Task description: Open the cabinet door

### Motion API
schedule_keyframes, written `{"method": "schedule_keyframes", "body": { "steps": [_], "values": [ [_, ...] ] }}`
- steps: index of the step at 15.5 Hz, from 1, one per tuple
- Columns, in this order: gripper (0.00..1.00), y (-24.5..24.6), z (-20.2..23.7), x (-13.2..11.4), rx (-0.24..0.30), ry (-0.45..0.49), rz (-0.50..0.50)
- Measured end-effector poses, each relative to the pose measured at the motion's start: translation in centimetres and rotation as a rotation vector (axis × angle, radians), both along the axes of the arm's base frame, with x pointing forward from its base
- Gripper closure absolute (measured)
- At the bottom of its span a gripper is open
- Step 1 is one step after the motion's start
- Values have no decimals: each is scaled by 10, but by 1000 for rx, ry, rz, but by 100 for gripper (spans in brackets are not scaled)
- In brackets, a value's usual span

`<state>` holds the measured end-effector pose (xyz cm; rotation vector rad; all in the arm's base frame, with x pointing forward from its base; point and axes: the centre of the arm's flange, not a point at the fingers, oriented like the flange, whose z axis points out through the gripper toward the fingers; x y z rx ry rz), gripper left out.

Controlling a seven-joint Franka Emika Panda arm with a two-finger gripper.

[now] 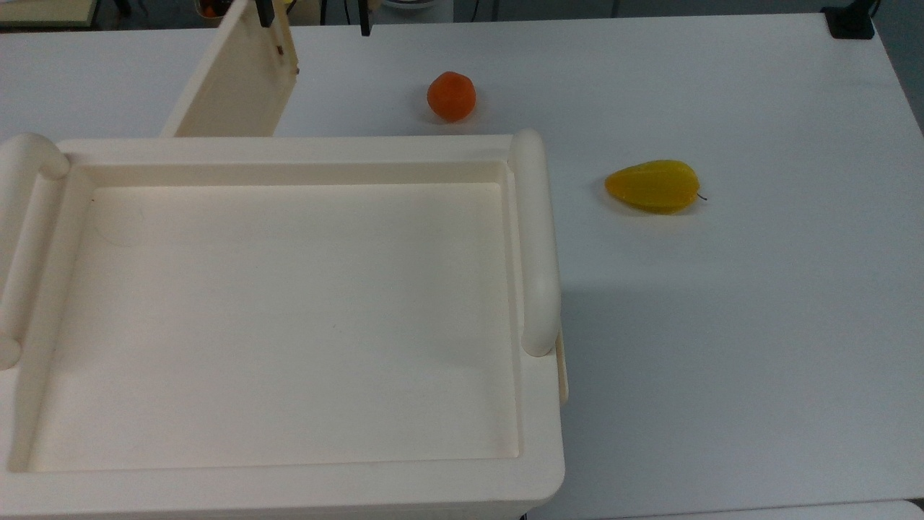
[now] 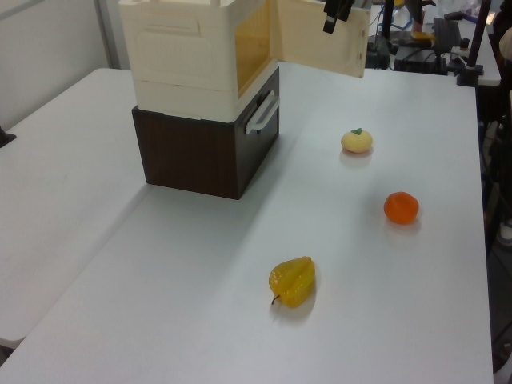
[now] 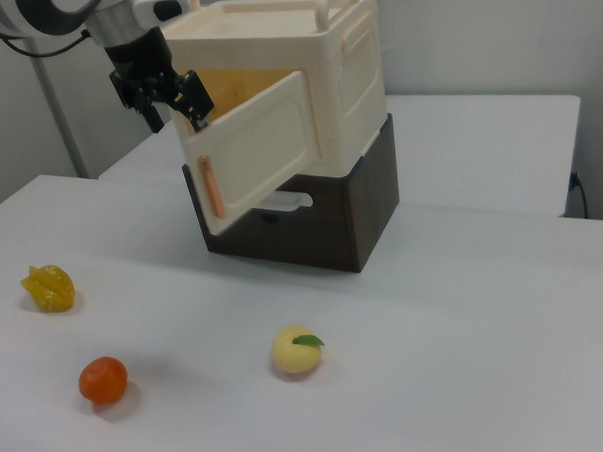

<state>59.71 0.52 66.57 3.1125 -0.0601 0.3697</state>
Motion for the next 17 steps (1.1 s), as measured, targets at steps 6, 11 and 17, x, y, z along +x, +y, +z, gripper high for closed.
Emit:
{"method": "schedule_keyframes", "body": {
  "steps": [6,11,17],
  "values": [
    [0,8,-19,-7,0,99,13],
    [0,11,-47,-9,-6,177,18],
    [0,22,-81,-13,-60,247,43]
  ]
}}
